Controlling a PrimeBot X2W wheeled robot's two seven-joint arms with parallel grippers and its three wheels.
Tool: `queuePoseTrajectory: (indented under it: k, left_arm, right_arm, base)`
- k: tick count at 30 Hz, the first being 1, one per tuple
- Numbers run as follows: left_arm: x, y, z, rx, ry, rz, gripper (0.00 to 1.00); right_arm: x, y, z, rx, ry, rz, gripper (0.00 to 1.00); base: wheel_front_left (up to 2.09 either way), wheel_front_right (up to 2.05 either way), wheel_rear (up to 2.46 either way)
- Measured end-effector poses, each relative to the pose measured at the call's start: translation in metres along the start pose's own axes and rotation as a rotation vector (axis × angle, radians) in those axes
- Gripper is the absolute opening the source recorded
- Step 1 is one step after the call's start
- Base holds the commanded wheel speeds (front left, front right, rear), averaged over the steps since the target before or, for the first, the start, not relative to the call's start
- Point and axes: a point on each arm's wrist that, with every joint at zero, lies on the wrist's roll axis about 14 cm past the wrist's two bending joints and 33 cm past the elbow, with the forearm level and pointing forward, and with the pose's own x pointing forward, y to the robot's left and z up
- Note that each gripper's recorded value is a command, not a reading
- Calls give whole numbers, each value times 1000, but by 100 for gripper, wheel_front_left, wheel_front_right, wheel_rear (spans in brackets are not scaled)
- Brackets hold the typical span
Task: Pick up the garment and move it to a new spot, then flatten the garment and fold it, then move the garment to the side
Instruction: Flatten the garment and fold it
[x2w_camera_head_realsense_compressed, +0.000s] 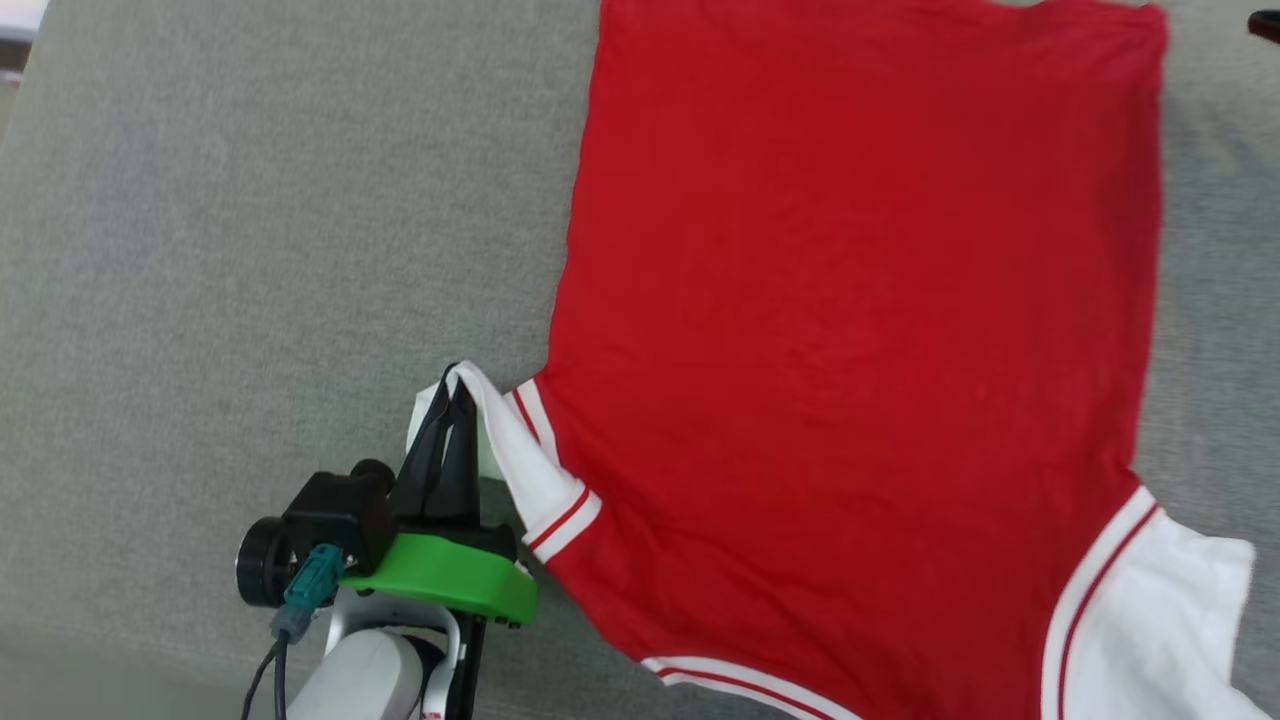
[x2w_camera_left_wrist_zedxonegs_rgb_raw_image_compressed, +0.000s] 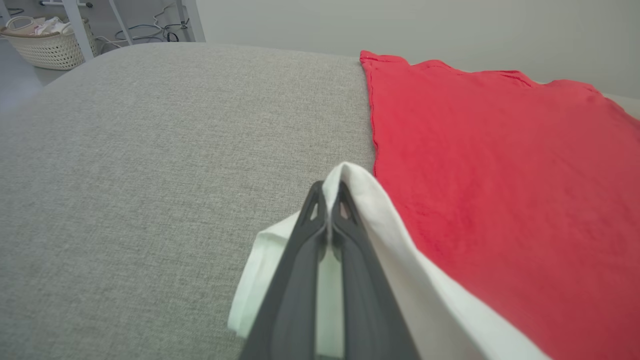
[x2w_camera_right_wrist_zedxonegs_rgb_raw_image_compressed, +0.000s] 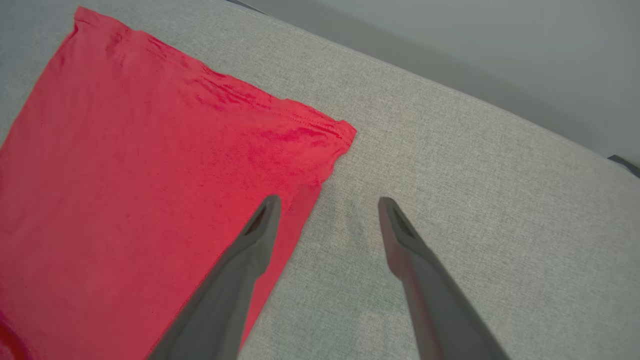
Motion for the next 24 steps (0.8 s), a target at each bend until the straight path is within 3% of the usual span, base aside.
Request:
queuePoseTrajectory:
  k: [11,18,19,20,24]
  left_arm:
    - [12,17,-28,-3,54,80,0]
    - [11,31,-45,23,98,120,0]
    - [11,33,-46,26,101,124,0]
    - [10,34,-47,29,102,128,0]
    - [8,41,-45,47,101,141,0]
  right_arm:
    - [110,3,-51,37,200,47,100]
    - [141,3,-66,10,235,66,98]
    - [143,3,-66,7,233,68,35]
    - [144,2,-65,3,229,67,0]
    - [141,-1,-60,-6,207,53,0]
  base:
    - [0,0,0]
    - [0,0,0]
    - [0,0,0]
    - [0,0,0]
    - [0,0,0]
